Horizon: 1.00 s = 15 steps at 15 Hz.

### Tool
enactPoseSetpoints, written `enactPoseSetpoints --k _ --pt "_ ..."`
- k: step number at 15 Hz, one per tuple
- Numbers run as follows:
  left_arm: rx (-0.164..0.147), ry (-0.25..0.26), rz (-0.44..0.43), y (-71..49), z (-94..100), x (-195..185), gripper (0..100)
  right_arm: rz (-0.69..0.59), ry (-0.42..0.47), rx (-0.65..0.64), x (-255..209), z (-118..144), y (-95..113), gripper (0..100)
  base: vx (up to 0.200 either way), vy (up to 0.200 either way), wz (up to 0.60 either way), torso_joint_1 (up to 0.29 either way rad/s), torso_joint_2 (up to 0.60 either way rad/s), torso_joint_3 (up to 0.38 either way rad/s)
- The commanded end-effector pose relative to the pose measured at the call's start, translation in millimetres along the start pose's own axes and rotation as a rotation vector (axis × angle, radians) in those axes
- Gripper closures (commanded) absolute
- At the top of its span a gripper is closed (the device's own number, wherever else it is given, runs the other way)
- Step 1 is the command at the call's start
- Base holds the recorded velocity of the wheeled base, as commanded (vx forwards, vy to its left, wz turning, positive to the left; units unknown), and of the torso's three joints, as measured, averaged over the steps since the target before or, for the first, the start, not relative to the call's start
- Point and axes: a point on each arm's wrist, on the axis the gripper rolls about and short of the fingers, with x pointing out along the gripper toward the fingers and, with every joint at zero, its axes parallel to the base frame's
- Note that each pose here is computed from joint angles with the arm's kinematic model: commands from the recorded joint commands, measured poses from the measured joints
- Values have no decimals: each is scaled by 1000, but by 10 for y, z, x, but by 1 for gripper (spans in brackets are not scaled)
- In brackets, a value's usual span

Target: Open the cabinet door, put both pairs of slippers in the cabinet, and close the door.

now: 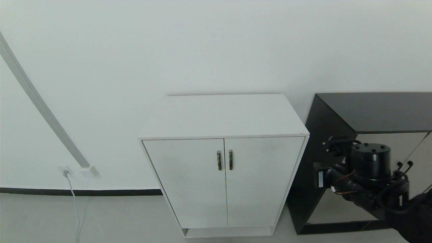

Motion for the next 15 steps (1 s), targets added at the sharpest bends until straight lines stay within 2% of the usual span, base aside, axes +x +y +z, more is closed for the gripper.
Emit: enactPoseSetpoints --k 1,5,9,15 --pt "0 1 0 0 0 1 100 -82 -42 38 -453 18 -371 100 0 0 0 0 0 0" --pt "0 1 0 0 0 1 100 -146 -96 -11 -972 -56 -637 100 0 0 0 0 0 0" --pt "0 1 0 0 0 1 100 -142 -95 -31 -1502 -231 -711 100 0 0 0 0 0 0" --pt "0 1 -1 0 0 1 100 -63 -69 -38 -2196 -491 -779 100 0 0 0 0 0 0"
